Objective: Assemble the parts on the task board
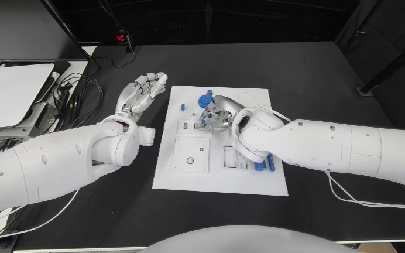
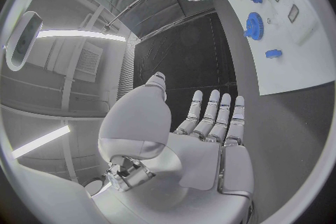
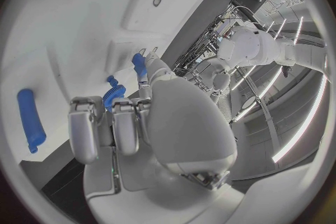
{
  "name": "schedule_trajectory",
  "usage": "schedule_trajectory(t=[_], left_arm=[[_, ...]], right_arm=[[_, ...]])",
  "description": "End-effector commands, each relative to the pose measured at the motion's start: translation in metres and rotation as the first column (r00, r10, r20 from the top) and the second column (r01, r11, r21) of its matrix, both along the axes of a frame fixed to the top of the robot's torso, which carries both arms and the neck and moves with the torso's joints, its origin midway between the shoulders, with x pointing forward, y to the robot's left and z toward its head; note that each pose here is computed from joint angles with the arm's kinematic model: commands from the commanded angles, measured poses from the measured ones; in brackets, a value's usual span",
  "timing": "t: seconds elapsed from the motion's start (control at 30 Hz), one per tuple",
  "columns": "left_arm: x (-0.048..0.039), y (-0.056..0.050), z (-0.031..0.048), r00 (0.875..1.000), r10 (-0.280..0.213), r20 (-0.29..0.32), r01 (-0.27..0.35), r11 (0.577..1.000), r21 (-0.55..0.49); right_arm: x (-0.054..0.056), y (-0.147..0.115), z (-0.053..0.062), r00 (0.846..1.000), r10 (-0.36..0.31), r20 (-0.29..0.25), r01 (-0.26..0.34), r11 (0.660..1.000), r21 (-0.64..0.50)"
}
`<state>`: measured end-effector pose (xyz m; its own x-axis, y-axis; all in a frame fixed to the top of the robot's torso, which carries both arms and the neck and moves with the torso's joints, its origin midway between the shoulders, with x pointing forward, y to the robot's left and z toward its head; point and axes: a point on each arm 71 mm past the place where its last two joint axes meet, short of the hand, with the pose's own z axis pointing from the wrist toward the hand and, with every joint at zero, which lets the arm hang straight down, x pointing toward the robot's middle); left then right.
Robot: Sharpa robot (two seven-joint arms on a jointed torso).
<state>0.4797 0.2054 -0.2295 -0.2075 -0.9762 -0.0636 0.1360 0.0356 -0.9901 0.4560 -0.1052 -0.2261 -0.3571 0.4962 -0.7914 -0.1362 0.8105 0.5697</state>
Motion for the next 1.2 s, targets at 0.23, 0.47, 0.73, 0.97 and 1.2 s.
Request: schedule_trajectory(t=[0.23,0.47,0.73,0.97,1.2], left_arm=[[-0.0059,-0.0013,0.0220,0.954,-0.017,0.299,0.036,0.998,-0.058],[-0.0059,-0.0012,0.0220,0.954,-0.016,0.299,0.035,0.998,-0.058],[-0.0059,-0.0008,0.0219,0.954,-0.015,0.299,0.034,0.998,-0.058],[-0.0060,-0.0013,0.0219,0.955,-0.017,0.297,0.037,0.998,-0.059],[-0.0061,-0.0005,0.0219,0.955,-0.016,0.297,0.035,0.998,-0.058]], right_arm=[[0.0010,0.0027,-0.0002,1.000,0.013,-0.001,-0.013,1.000,-0.014],[0.0019,0.0044,0.0000,0.999,0.027,0.020,-0.027,0.999,-0.039],[0.0015,0.0068,-0.0023,0.999,0.038,0.022,-0.036,0.998,-0.061],[0.0006,0.0067,-0.0044,0.999,0.038,0.015,-0.037,0.997,-0.067],[0.0006,0.0070,-0.0050,0.999,0.039,0.013,-0.038,0.997,-0.069]])
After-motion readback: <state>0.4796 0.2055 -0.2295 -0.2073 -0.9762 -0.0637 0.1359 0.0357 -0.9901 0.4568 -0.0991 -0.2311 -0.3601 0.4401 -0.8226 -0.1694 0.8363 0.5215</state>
